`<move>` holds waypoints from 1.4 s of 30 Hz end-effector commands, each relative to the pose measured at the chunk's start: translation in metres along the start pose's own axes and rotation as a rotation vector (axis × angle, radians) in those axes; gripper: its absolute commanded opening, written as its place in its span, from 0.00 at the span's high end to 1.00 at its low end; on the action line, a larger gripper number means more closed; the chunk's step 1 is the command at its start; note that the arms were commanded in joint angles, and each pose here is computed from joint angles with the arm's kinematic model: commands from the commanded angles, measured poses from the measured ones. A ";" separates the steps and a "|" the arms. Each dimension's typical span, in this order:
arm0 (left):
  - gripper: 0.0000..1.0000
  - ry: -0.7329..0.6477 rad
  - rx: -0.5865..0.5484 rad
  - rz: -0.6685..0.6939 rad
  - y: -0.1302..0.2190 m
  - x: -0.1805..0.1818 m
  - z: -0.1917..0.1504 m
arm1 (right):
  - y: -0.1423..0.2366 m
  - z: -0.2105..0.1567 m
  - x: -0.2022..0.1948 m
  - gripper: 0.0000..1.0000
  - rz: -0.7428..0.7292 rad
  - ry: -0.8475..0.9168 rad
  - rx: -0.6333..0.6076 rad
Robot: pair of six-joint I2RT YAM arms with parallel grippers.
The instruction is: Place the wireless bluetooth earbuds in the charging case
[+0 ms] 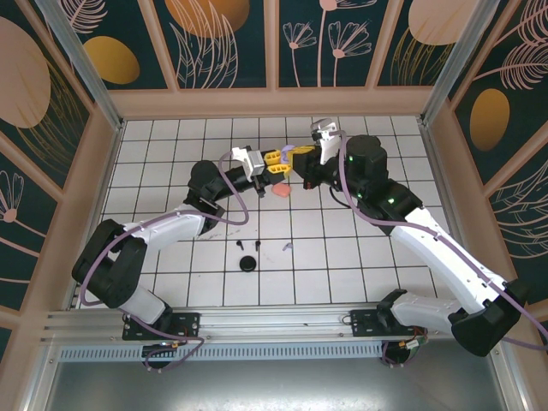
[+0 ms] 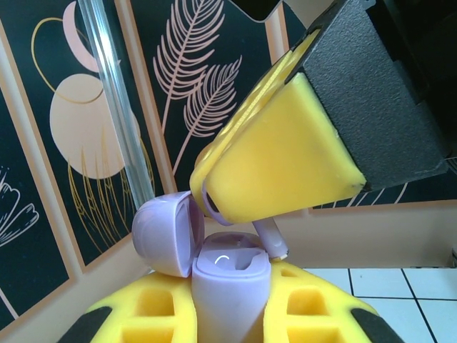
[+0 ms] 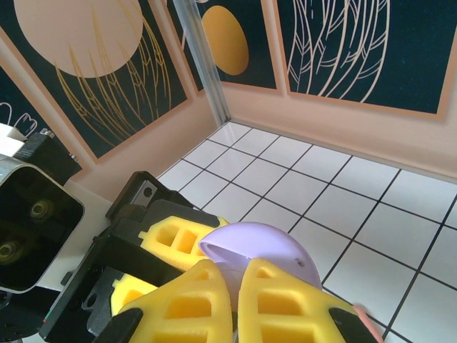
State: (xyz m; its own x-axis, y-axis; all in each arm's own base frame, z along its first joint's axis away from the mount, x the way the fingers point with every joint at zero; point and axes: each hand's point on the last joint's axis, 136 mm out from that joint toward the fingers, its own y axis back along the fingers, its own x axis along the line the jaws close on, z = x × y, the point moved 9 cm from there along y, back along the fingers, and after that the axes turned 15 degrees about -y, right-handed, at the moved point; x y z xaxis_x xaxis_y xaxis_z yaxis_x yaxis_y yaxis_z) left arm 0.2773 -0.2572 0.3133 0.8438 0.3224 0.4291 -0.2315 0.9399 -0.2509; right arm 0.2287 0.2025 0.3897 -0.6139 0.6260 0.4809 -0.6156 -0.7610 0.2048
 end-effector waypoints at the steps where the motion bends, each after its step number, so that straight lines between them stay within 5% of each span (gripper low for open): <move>1: 1.00 -0.032 -0.066 -0.024 -0.006 0.003 0.015 | 0.009 0.016 0.009 0.99 0.049 0.012 -0.074; 20: 1.00 -0.019 -0.070 -0.041 -0.007 0.003 0.016 | 0.012 0.021 0.010 1.00 0.064 0.001 -0.114; 42: 1.00 -0.016 -0.098 -0.031 -0.010 0.008 0.025 | -0.004 -0.001 -0.003 1.00 0.068 -0.018 -0.001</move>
State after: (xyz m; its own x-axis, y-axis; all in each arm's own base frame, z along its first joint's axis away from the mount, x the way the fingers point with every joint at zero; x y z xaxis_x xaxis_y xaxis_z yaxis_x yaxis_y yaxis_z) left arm 0.2768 -0.2593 0.3191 0.8644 0.2911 0.4099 -0.1971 0.9463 -0.2564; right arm 0.2313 0.2015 0.3997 -0.6487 0.5841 0.4879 -0.6051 -0.7846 0.1348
